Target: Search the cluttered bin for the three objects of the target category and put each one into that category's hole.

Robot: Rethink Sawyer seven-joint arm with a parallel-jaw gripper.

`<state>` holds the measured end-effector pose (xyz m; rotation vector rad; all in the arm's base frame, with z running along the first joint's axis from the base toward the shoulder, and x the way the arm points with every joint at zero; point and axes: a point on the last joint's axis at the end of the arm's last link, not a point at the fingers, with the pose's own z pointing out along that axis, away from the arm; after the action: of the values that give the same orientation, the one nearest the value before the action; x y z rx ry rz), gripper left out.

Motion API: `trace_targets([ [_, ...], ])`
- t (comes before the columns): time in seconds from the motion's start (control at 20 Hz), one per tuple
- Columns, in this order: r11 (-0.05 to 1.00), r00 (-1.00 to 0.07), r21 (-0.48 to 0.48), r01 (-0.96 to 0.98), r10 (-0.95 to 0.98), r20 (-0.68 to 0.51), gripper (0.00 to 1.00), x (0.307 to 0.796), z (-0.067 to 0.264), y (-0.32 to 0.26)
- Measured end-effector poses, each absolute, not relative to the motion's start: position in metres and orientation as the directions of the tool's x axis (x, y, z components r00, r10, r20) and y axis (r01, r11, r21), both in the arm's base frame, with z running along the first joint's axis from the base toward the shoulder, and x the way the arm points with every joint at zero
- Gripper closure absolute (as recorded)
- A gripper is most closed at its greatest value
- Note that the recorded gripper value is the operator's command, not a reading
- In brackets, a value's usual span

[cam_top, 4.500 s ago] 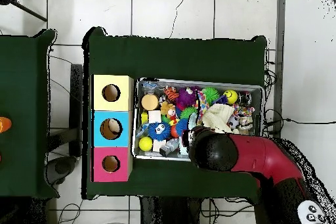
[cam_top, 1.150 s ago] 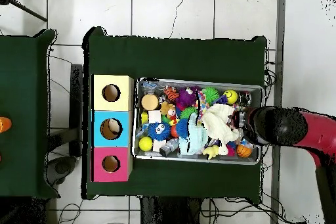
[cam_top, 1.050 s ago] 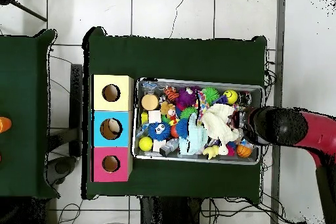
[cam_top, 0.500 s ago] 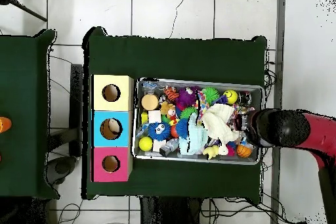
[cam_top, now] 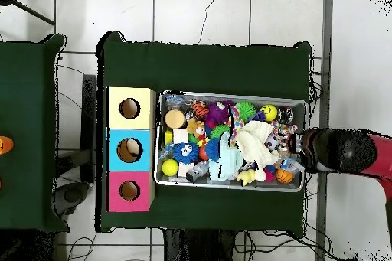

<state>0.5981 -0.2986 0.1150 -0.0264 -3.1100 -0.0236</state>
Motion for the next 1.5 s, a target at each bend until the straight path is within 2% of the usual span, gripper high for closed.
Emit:
trace_targets([
  [0.45, 1.0, -0.999, 0.003, -0.008, -0.008, 0.031, 0.0, 0.589, 0.109, -0.321],
  [1.1, 1.0, -0.998, -0.014, 0.015, 0.016, 0.067, 0.0, 0.544, 0.124, -0.339],
  [1.5, 1.0, -0.996, -0.014, -0.002, -0.001, 0.092, 0.0, 0.528, 0.128, -0.328],
])
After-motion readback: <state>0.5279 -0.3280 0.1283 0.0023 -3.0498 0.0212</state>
